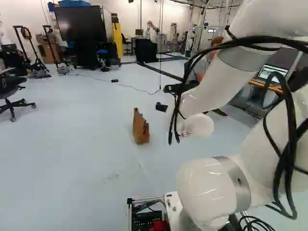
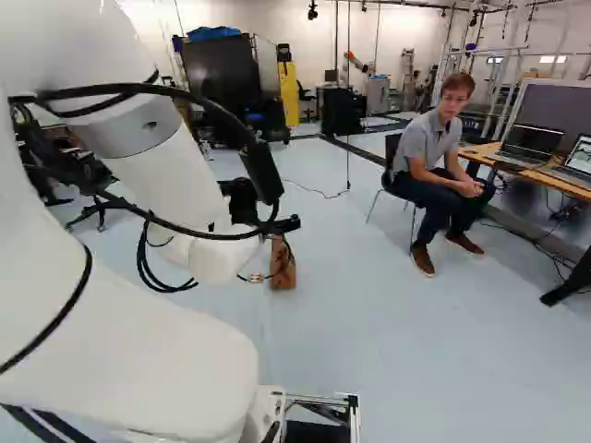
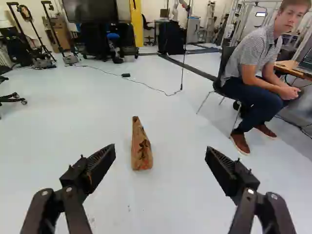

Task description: Pick up the grocery bag from the ground

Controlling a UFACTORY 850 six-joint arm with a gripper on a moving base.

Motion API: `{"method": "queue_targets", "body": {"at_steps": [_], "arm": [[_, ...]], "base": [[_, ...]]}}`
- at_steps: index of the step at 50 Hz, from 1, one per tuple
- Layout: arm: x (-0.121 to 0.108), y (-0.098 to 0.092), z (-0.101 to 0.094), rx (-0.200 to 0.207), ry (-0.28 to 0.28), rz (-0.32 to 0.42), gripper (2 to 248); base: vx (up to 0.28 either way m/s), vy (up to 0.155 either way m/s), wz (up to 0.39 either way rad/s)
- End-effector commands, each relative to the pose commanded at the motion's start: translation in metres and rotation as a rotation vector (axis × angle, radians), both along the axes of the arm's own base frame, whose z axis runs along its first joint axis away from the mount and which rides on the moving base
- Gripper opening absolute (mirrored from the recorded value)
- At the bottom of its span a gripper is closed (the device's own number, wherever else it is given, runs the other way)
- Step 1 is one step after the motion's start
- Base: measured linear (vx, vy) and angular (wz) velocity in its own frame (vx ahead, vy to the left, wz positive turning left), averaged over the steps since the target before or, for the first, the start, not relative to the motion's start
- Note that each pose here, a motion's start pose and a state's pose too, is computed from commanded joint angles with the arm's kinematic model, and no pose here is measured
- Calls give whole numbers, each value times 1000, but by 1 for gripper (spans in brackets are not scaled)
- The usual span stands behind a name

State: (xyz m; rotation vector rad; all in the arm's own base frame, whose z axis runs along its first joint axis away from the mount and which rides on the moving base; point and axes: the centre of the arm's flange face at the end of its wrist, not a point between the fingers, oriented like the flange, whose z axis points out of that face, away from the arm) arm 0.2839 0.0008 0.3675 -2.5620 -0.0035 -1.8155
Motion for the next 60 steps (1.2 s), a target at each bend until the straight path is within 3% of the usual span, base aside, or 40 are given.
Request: {"method": "queue_targets", "body": {"at_steps": [24, 60], "arm": [[0, 0, 0, 0, 0, 0, 247], [0, 0, 0, 0, 0, 0, 247]], "base": [[20, 1, 0], [163, 3, -4]]}}
